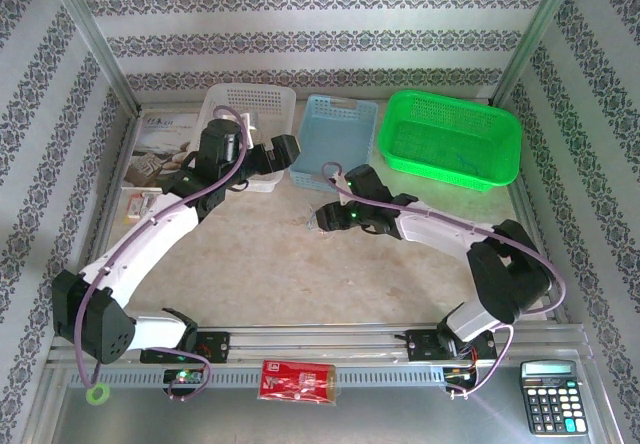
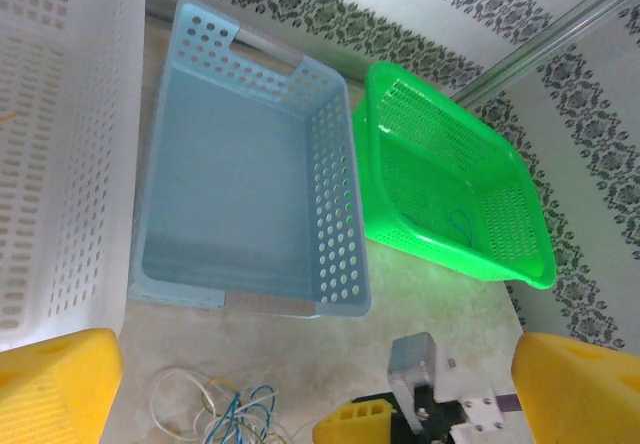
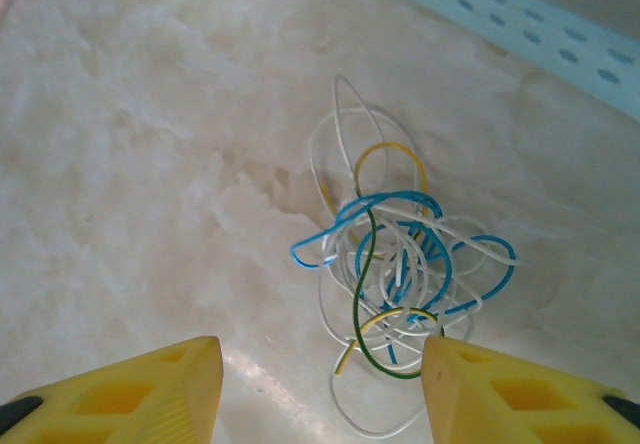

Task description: Untangle the cables

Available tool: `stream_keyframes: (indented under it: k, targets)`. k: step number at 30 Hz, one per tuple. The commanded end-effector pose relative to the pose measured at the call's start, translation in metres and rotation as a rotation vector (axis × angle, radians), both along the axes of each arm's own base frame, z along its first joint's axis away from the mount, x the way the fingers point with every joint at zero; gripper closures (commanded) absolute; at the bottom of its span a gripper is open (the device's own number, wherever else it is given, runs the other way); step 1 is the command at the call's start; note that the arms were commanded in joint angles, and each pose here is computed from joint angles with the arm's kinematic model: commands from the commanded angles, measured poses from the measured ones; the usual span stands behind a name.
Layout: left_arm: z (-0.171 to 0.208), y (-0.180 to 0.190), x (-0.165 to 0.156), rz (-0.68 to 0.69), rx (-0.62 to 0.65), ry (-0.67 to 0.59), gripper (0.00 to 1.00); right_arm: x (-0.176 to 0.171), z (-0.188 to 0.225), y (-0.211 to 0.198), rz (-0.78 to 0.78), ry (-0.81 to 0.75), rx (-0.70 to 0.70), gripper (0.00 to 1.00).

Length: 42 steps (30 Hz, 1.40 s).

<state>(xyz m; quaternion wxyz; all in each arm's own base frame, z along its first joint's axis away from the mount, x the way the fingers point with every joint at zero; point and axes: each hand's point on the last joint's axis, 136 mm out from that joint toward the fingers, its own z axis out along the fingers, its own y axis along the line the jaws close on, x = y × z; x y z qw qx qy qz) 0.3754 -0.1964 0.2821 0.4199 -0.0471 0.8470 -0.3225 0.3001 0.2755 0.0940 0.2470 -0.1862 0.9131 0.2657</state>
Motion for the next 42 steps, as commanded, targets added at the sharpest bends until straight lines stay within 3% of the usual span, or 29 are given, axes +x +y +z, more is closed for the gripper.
stream_keyframes:
  k: [1, 6, 12, 14, 18, 19, 29, 34, 42]
  targets:
    - [-0.012, 0.003, -0.002, -0.014, 0.007, 0.051, 0.0, 0.001, -0.012, -0.005, 0.032, -0.015, -0.123, 0.45]
    - [-0.018, 0.004, -0.005, -0.008, -0.005, 0.06, 0.0, 0.008, -0.021, -0.004, 0.041, -0.01, -0.17, 0.47]
    - [-0.025, 0.005, -0.006, -0.001, -0.015, 0.073, 0.0, 0.016, -0.03, 0.002, 0.057, 0.001, -0.188, 0.57]
    - [-0.029, 0.005, -0.007, -0.002, -0.017, 0.08, 0.0, 0.017, -0.034, 0.003, 0.061, 0.009, -0.194, 0.66]
    - [-0.039, 0.006, -0.009, -0.002, -0.009, 0.101, 0.0, 0.017, -0.028, 0.004, 0.066, 0.007, -0.178, 0.97]
    - [-0.043, 0.006, -0.011, -0.004, -0.006, 0.109, 0.0, 0.016, -0.022, 0.003, 0.063, 0.002, -0.161, 1.0]
    - [-0.095, 0.0, -0.031, -0.071, -0.015, 0.192, 0.0, 0.0, 0.043, -0.008, 0.021, -0.047, 0.118, 1.0]
    - [-0.114, -0.013, -0.042, -0.13, -0.062, 0.215, 0.0, -0.001, 0.053, -0.015, -0.008, -0.032, 0.217, 1.0]
    - [-0.137, -0.04, -0.048, -0.209, -0.086, 0.239, 0.0, -0.005, 0.054, -0.013, -0.002, -0.021, 0.264, 1.0]
